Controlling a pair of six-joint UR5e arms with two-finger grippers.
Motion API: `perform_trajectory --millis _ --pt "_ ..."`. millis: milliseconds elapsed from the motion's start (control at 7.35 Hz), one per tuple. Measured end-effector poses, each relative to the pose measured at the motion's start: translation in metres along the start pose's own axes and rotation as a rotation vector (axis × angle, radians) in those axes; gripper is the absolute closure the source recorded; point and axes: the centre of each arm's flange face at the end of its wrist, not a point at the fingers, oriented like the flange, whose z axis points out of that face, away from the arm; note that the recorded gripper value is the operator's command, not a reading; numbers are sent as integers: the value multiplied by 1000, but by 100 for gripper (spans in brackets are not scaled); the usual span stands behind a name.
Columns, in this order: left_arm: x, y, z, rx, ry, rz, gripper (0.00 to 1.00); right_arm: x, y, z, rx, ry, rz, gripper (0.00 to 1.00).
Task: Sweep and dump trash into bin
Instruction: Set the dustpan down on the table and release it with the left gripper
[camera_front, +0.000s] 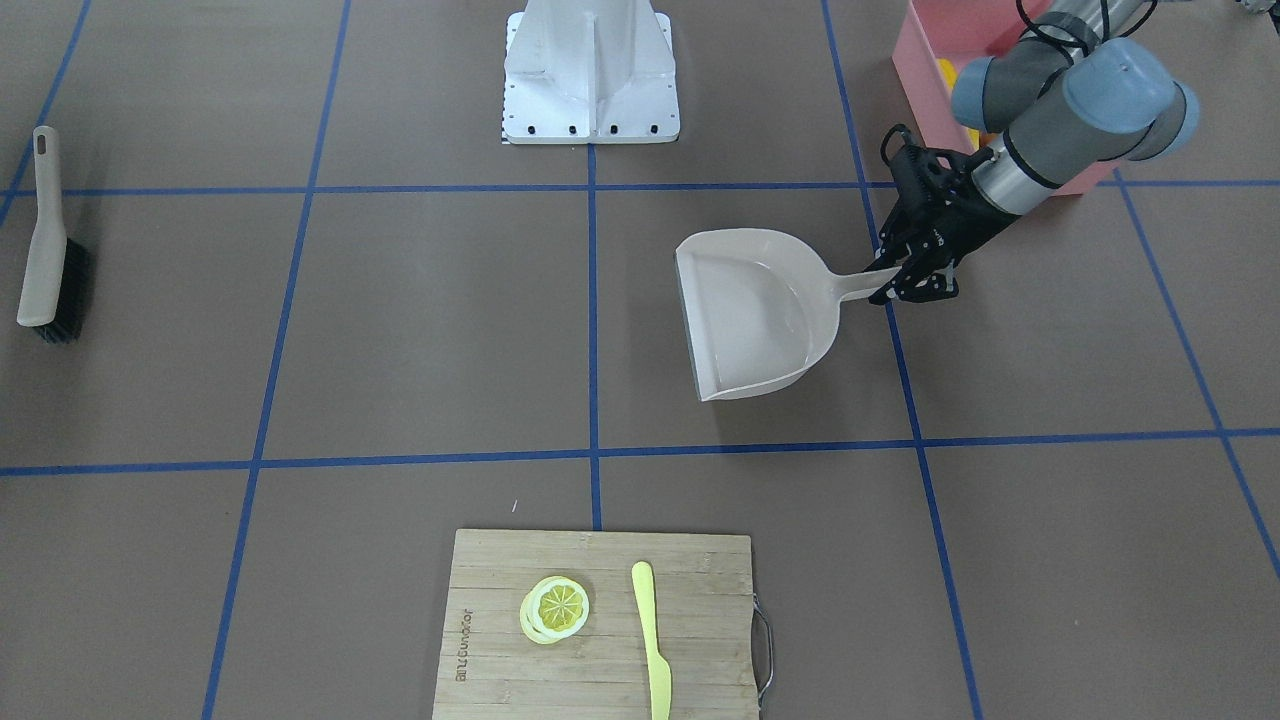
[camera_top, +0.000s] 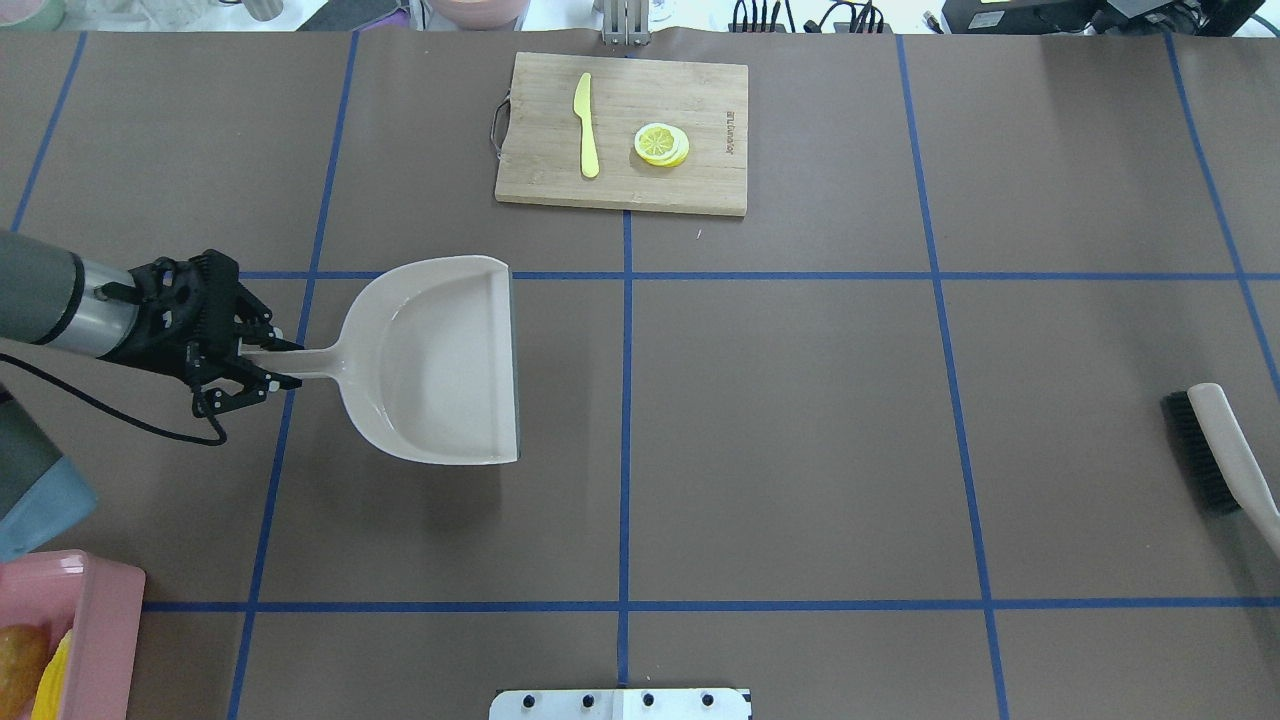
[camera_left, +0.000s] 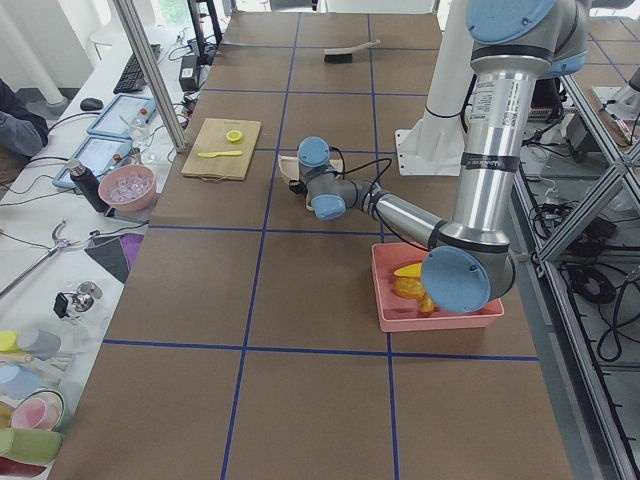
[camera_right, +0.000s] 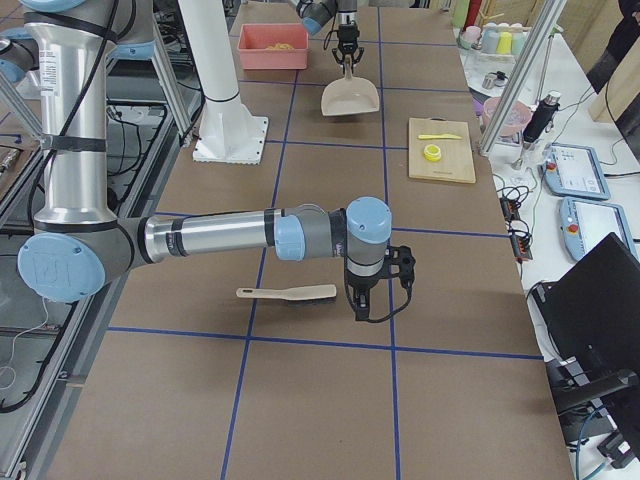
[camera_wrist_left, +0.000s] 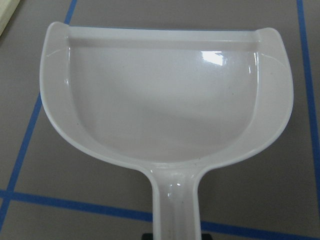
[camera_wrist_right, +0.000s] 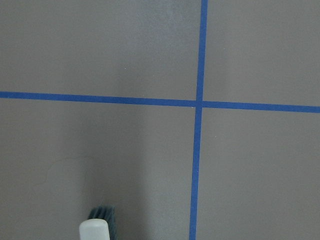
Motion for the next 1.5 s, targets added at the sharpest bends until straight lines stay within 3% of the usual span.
perform_trajectory --millis 680,816,952,1088,1496 --pt "-1 -52 33 -28 60 3 100 -7 0 15 -28 27 -21 0" --pt "-1 -60 41 -30 67 8 92 -7 1 13 -28 31 -21 0" --pt "1 -64 48 -32 74 16 38 -6 4 14 -31 33 -18 0" --pt "3 -68 51 -30 81 23 2 -2 10 17 -37 33 -16 0" --pt "2 -74 44 -12 79 33 1 16 34 27 -65 30 -44 0"
